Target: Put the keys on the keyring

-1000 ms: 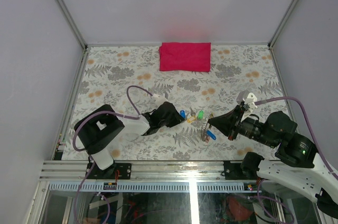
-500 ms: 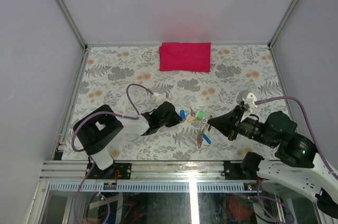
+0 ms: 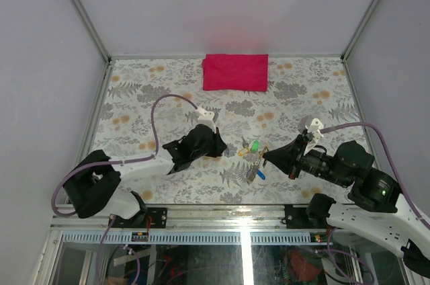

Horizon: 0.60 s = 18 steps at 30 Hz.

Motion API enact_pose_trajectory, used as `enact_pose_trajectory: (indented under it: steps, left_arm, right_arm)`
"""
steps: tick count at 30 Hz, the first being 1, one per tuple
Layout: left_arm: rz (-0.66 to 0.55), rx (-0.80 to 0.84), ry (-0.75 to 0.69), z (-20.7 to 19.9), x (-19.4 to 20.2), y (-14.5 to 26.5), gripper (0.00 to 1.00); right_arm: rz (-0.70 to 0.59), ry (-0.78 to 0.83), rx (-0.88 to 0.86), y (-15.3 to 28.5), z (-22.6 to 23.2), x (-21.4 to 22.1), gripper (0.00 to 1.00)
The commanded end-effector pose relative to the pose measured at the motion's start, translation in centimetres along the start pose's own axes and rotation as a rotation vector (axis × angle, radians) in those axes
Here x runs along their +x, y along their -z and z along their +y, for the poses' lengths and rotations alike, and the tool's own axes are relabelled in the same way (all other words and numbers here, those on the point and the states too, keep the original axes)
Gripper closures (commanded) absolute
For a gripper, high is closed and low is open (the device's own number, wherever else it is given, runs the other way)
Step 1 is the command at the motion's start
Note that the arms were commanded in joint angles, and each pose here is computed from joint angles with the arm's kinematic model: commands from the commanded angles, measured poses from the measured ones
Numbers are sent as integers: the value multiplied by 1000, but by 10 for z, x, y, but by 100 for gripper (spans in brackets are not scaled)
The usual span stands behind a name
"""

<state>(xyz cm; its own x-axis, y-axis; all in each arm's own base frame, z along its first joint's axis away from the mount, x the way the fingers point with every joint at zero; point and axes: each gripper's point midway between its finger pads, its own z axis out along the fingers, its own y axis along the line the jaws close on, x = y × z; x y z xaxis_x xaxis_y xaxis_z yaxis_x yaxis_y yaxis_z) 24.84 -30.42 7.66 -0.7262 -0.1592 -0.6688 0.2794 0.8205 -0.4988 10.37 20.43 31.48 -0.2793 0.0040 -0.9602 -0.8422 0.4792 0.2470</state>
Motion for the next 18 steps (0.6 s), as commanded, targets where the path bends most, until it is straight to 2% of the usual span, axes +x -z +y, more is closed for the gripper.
enact_pose_trajectory:
  steps: [1, 6, 18]
  left_arm:
    - [17, 71, -229, -5, -6, 20, 100]
    - [28, 200, -384, -27, -13, 44, 100]
    - [-99, 404, -600, -71, -51, 110, 100]
  right_arm:
    - [-78, 40, -26, 0, 6, -23, 100]
    - [-80, 66, -10, 0, 2, -22, 100]
    - [-112, 112, -36, -6, 3, -19, 100]
